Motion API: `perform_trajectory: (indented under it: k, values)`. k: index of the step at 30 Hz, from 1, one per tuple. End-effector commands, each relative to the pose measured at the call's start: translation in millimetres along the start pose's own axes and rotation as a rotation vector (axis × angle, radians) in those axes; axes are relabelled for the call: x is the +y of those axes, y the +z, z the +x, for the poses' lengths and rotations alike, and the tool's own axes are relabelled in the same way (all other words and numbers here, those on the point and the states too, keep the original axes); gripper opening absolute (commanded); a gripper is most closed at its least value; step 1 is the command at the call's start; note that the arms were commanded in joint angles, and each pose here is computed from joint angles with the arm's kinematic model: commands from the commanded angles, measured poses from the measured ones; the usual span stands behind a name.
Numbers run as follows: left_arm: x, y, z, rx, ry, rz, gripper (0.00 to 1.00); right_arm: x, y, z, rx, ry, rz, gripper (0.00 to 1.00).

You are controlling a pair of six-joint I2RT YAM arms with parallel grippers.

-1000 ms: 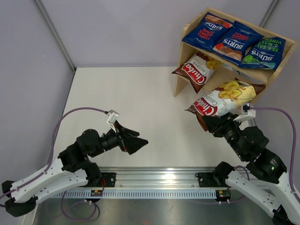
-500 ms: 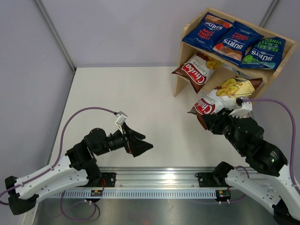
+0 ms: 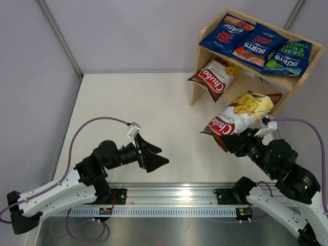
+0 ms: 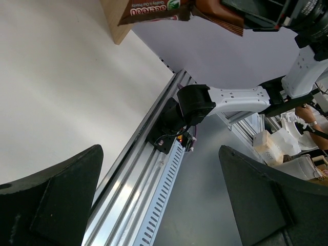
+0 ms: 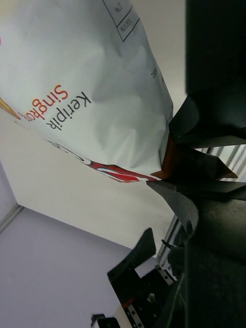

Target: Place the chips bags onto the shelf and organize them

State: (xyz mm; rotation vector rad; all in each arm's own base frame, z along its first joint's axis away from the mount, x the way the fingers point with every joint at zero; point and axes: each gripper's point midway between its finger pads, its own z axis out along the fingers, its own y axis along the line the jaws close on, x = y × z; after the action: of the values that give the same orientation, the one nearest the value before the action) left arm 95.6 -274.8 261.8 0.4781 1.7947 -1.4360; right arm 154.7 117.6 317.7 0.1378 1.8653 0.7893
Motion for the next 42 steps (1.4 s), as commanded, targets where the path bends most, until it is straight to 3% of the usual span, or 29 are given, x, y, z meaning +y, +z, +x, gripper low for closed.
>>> perform_trajectory:
  k: [1, 7, 16, 19, 23, 27, 36, 40, 42]
  values:
    - [-11.6, 5.9, -12.8, -0.041, 0.035, 0.054, 0.99, 34.8, -11.3, 2.9, 0.044, 0.014, -0.186, 0.00]
    - [-17.6, 17.6, -34.1, -0.096, 0.076, 0.058, 0.99, 68.1, -38.7, 27.3, 0.178, -0.006, -0.426, 0.00]
    - [-29.1, 31.7, -70.3, -0.168, 0.045, 0.135, 0.99, 109.5, -98.3, 47.6, 0.255, -0.151, -0.856, 0.00]
    - [-39.4, 26.2, -85.0, -0.225, 0.031, 0.244, 0.99, 116.7, -109.1, 59.0, 0.298, -0.194, -0.975, 0.00]
    - [-70.7, 13.5, -81.1, -0.210, 0.079, 0.434, 0.99, 130.1, -128.7, 61.9, 0.281, -0.254, -1.167, 0.01]
    - [-97.4, 5.2, -87.0, -0.201, 0.089, 0.563, 0.99, 131.7, -130.4, 70.0, 0.327, -0.267, -1.224, 0.01]
    - [-79.9, 28.6, -80.5, -0.149, -0.002, 0.498, 0.99, 138.8, -129.4, 74.4, 0.335, -0.290, -1.331, 0.01]
    - [-102.3, 17.7, -85.2, -0.183, 0.001, 0.620, 0.98, 134.9, -117.0, 85.6, 0.387, -0.277, -1.317, 0.01]
    - [-114.1, 12.7, -85.2, -0.180, 0.008, 0.672, 0.93, 131.5, -107.3, 90.1, 0.396, -0.279, -1.281, 0.01]
